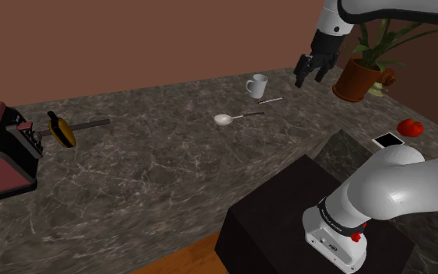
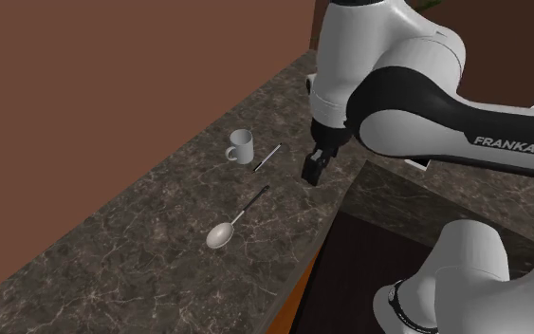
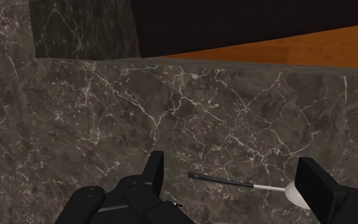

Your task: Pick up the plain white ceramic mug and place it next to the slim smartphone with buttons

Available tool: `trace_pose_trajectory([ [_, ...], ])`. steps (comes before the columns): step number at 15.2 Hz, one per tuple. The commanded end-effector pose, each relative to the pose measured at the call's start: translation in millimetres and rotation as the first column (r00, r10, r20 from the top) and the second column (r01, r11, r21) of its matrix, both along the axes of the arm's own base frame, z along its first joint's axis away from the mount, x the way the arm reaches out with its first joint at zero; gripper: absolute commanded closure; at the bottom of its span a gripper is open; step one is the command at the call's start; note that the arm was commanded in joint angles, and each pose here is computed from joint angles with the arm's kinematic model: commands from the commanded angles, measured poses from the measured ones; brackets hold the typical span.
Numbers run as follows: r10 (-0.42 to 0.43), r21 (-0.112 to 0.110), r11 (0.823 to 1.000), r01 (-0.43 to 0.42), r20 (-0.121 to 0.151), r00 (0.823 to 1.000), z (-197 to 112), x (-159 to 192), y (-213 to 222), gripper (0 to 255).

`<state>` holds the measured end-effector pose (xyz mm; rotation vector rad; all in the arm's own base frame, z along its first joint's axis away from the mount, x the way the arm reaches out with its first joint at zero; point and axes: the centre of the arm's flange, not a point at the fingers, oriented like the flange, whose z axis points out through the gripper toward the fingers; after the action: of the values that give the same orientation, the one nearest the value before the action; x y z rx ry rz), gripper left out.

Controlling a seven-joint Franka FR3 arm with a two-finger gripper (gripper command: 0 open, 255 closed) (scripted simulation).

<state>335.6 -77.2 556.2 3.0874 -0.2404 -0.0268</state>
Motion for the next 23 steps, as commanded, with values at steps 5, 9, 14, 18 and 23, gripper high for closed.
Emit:
trace_pose_trajectory([
  [5, 0.044, 0.010, 0.999, -0.044, 0.039, 0.998, -34, 50, -47, 0],
  [9, 0.072, 0.017, 0.997, -0.073, 0.063, 0.995, -58, 84, -76, 0],
  [14, 0.107, 0.025, 0.994, -0.109, 0.094, 0.990, -87, 129, -110, 0],
  [18, 0.134, 0.030, 0.990, -0.138, 0.119, 0.984, -109, 167, -136, 0],
  [23, 0.168, 0.035, 0.984, -0.175, 0.150, 0.974, -136, 216, -167, 0],
])
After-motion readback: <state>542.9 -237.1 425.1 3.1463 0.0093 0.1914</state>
